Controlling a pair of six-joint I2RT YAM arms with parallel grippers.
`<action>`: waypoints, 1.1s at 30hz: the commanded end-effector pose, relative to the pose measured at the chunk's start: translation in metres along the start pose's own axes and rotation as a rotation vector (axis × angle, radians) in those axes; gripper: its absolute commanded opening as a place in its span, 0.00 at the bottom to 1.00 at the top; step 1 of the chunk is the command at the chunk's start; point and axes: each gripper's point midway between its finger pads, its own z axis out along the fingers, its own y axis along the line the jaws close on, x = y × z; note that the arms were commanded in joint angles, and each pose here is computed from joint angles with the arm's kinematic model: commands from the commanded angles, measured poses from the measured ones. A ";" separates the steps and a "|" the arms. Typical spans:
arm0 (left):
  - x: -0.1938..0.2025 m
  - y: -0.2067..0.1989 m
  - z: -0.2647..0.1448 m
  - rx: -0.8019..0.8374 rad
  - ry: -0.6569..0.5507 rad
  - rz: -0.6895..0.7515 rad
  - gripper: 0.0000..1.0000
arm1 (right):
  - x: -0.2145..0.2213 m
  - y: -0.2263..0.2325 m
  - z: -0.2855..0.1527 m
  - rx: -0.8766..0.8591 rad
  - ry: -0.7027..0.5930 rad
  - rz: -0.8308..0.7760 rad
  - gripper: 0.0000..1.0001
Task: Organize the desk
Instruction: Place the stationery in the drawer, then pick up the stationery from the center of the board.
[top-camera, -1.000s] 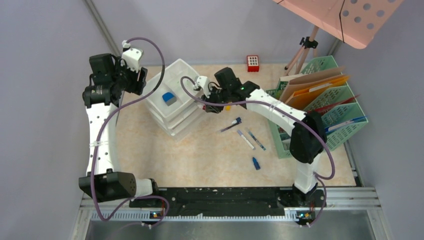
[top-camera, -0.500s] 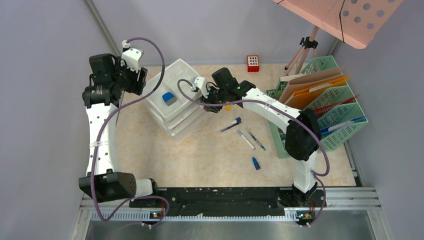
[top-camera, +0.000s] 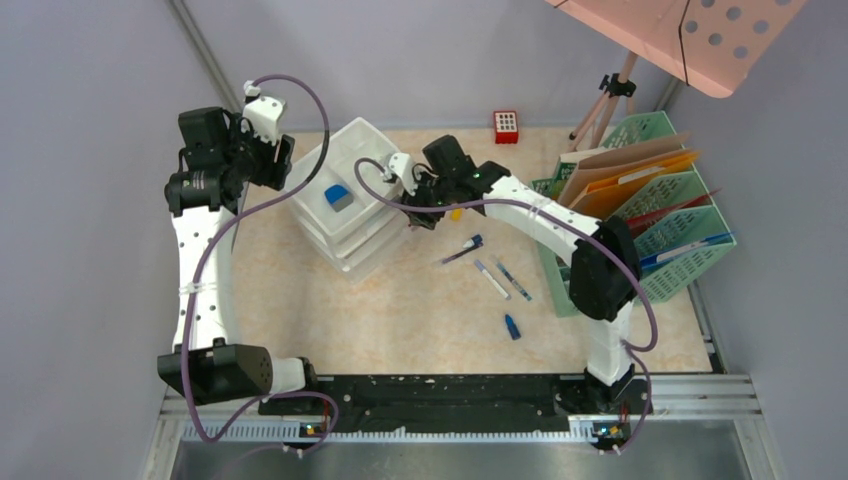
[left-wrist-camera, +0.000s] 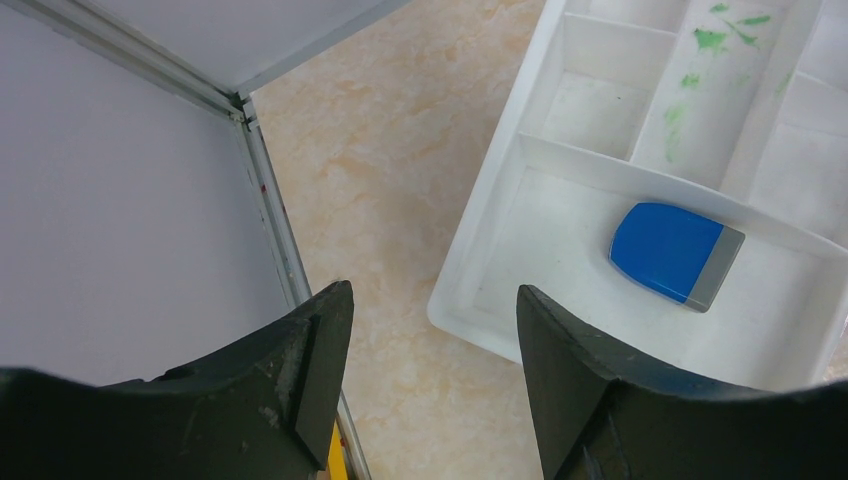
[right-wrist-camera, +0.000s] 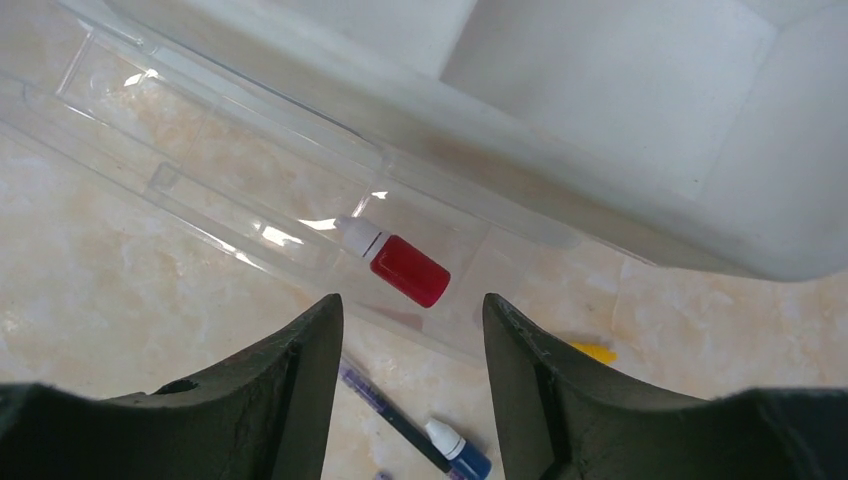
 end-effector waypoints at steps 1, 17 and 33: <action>-0.017 0.004 -0.011 -0.029 -0.069 0.013 0.67 | -0.043 -0.009 -0.047 0.097 -0.114 -0.012 0.55; -0.030 0.006 -0.015 -0.044 -0.122 -0.002 0.68 | 0.032 -0.104 -0.098 0.304 -0.119 0.479 0.92; -0.025 0.005 -0.015 -0.045 -0.112 -0.007 0.69 | 0.110 -0.124 0.022 0.316 0.028 0.803 0.78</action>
